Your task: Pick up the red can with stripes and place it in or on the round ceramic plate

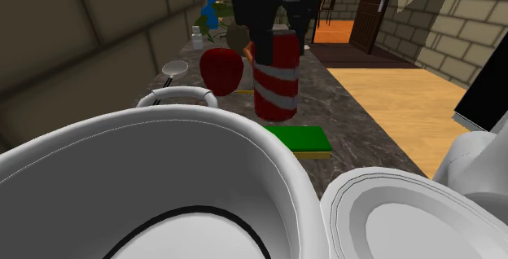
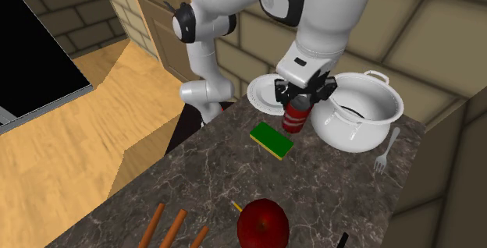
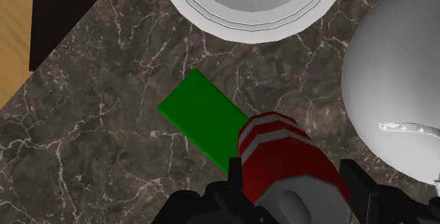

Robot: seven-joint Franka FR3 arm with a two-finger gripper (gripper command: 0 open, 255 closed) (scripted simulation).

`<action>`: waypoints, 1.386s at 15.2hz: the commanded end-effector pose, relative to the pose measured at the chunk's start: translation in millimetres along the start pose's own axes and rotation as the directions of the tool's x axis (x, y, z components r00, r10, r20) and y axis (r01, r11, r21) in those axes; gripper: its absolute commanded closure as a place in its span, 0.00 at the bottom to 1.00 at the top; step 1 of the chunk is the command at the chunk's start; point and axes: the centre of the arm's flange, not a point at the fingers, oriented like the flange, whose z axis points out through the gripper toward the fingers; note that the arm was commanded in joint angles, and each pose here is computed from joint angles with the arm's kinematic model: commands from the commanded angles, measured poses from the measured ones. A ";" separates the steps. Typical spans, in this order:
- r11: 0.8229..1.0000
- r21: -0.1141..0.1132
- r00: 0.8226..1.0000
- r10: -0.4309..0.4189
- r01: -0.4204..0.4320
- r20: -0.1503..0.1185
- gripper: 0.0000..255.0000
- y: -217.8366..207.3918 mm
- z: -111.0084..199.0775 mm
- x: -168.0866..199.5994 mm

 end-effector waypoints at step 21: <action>1.000 0.001 1.000 0.000 0.000 0.000 1.00 5.5 28.7 -239.9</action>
